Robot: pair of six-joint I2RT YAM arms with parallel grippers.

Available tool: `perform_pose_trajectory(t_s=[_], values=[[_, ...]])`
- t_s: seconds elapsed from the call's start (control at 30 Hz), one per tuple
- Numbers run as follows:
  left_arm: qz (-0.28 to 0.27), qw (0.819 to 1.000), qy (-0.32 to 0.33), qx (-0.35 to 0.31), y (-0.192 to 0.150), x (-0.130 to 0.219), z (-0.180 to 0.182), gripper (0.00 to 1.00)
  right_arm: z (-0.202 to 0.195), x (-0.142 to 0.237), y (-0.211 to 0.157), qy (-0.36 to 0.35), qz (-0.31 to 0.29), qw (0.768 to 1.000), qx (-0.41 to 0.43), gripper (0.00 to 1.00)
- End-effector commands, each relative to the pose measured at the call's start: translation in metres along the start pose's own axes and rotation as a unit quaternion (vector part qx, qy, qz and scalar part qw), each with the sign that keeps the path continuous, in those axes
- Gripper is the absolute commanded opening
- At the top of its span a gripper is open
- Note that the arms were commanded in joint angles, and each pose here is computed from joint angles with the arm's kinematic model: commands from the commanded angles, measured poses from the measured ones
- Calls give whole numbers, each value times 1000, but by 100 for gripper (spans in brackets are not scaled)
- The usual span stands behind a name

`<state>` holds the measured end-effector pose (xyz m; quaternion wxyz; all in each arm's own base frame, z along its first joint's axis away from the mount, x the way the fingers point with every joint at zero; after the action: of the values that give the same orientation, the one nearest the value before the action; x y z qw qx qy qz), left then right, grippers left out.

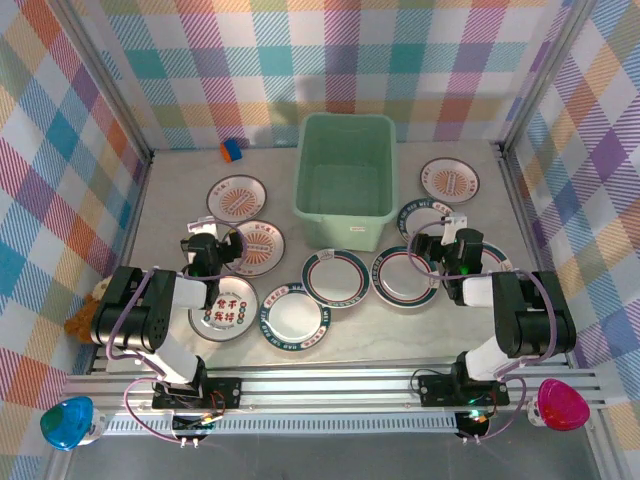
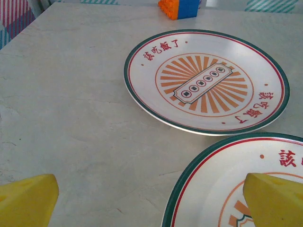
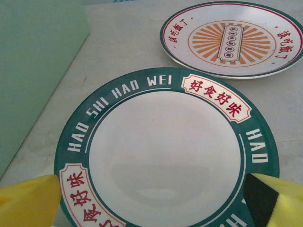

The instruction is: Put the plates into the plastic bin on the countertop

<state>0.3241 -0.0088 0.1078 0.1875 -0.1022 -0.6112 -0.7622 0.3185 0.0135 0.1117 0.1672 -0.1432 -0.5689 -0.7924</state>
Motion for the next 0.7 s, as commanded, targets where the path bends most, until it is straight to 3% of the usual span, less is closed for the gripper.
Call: perform_pose_trajectory(t_s=[0.0,0.67], values=[[-14,1000,-5,-2,5,3,-1,100,2,-1,10,13,-18,1000,4,99],[-10,1000,-14,3,4,2,0,100,2,-2,11,15,-17,1000,2,99]])
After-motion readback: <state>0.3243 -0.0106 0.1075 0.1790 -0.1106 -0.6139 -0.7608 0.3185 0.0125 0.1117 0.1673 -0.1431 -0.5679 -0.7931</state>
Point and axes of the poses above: each hand's point on the last joint's axis, 136 mm out from that joint toward the fingers, its own x axis back along the fingers, its own z axis along the line the jaws close on, y = z × x, the point moved 8 cm from there along x, back along the fingers, and after that the axes turned 15 degrees about -x, right-handed, at the moved point
